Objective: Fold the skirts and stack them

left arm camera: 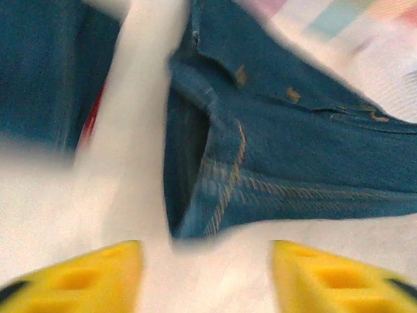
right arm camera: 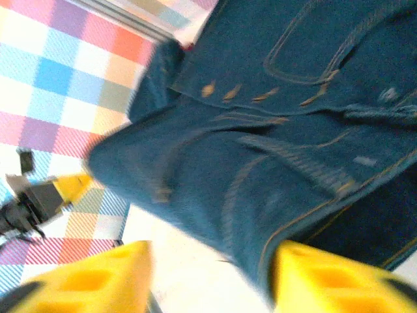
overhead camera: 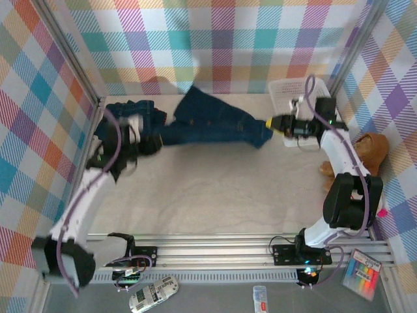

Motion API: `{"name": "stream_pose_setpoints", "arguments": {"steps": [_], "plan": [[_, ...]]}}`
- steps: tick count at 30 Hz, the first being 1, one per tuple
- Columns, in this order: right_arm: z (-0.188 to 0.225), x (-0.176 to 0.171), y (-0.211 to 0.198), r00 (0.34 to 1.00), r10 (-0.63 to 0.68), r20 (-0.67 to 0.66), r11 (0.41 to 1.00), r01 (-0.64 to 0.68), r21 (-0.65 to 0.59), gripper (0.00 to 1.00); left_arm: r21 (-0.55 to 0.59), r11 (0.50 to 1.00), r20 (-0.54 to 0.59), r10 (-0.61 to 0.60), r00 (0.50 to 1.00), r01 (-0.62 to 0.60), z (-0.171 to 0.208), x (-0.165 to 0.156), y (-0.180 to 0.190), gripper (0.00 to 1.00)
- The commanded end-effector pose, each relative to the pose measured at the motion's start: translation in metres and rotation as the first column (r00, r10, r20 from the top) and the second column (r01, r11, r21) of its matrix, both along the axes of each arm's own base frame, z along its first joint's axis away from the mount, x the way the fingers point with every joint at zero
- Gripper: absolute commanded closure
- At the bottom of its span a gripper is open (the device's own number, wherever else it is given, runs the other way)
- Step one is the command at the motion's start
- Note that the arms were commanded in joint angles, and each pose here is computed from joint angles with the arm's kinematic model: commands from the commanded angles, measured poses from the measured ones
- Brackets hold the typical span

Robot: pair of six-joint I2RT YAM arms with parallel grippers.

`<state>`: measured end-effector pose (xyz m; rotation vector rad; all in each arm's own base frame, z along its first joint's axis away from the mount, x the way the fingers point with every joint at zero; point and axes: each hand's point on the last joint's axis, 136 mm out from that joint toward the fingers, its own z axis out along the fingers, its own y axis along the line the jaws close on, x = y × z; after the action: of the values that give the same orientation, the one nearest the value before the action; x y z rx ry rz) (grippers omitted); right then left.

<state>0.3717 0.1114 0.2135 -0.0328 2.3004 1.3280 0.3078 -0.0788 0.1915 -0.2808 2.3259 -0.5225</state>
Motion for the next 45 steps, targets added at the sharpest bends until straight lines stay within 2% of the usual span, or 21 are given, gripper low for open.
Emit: {"name": "stream_pose_setpoints", "arguments": {"steps": [1,3,6,9,11,14,16,20,23,28,31,33,35,37,41,45], "plan": [[-0.008,-0.03,0.002,0.999,-0.018,0.048,1.0,0.017,0.012,0.01,-0.132,0.932,-0.019,0.337,0.941,-0.337,-0.026,-0.04,0.036,0.0],[-0.016,-0.035,-0.001,0.997,-0.071,0.032,0.997,0.071,-0.003,0.01,-0.14,0.919,-0.042,0.366,0.93,-0.368,-0.042,-0.061,0.042,0.0],[-0.03,-0.032,-0.011,0.981,-0.186,-0.047,0.982,0.185,-0.019,0.01,-0.131,0.924,-0.056,0.355,0.933,-0.359,-0.041,-0.058,0.04,0.0],[-0.038,-0.023,-0.01,0.96,-0.262,-0.102,0.965,0.262,-0.014,0.01,-0.133,0.945,-0.098,0.288,0.953,-0.299,-0.037,-0.032,0.024,0.0],[-0.045,-0.018,-0.002,0.948,-0.303,-0.092,0.953,0.3,-0.045,0.01,-0.163,0.956,-0.123,0.224,0.967,-0.243,-0.031,-0.009,0.006,0.0],[-0.059,-0.013,0.006,0.91,-0.401,-0.105,0.916,0.394,-0.079,0.01,-0.21,0.967,-0.146,0.113,0.983,-0.142,-0.025,0.025,-0.031,0.0],[-0.064,-0.009,0.014,0.898,-0.422,-0.124,0.906,0.421,-0.041,0.01,-0.227,0.972,-0.156,0.027,0.987,-0.063,-0.025,0.047,-0.062,0.0],[-0.079,-0.007,0.043,0.925,-0.346,-0.156,0.938,0.34,-0.061,0.01,-0.249,0.968,-0.259,-0.049,0.965,-0.017,-0.052,0.081,-0.106,0.0],[-0.109,-0.007,0.04,0.887,-0.411,-0.209,0.906,0.374,-0.196,0.01,-0.221,0.973,-0.357,-0.022,0.934,-0.062,-0.086,0.091,-0.12,0.0],[-0.136,-0.009,0.005,0.79,-0.571,-0.223,0.792,0.459,-0.402,0.01,-0.086,0.982,-0.527,0.1,0.844,-0.17,-0.148,0.063,-0.099,0.0],[-0.142,-0.009,-0.005,0.771,-0.602,-0.21,0.751,0.456,-0.478,0.01,-0.019,0.985,-0.592,0.128,0.795,-0.173,-0.174,0.037,-0.086,0.0],[-0.146,-0.007,-0.002,0.782,-0.581,-0.224,0.762,0.426,-0.488,0.01,0.035,0.987,-0.63,0.143,0.763,-0.157,-0.187,0.019,-0.077,0.0],[-0.151,-0.001,0.009,0.814,-0.529,-0.239,0.8,0.385,-0.46,0.01,0.089,0.985,-0.661,0.168,0.731,-0.147,-0.197,0.003,-0.063,0.0],[-0.157,0.006,0.021,0.839,-0.475,-0.264,0.839,0.343,-0.422,0.01,0.098,0.985,-0.683,0.172,0.71,-0.144,-0.204,-0.007,-0.056,0.0],[-0.156,0.023,0.043,0.866,-0.403,-0.296,0.893,0.301,-0.335,0.03,0.094,0.988,-0.704,0.153,0.694,-0.123,-0.208,-0.011,-0.055,0.0],[-0.138,0.036,0.062,0.906,-0.332,-0.263,0.928,0.265,-0.262,0.1,0.104,0.99,-0.696,0.14,0.704,-0.094,-0.2,-0.011,-0.052,0.0]]}}
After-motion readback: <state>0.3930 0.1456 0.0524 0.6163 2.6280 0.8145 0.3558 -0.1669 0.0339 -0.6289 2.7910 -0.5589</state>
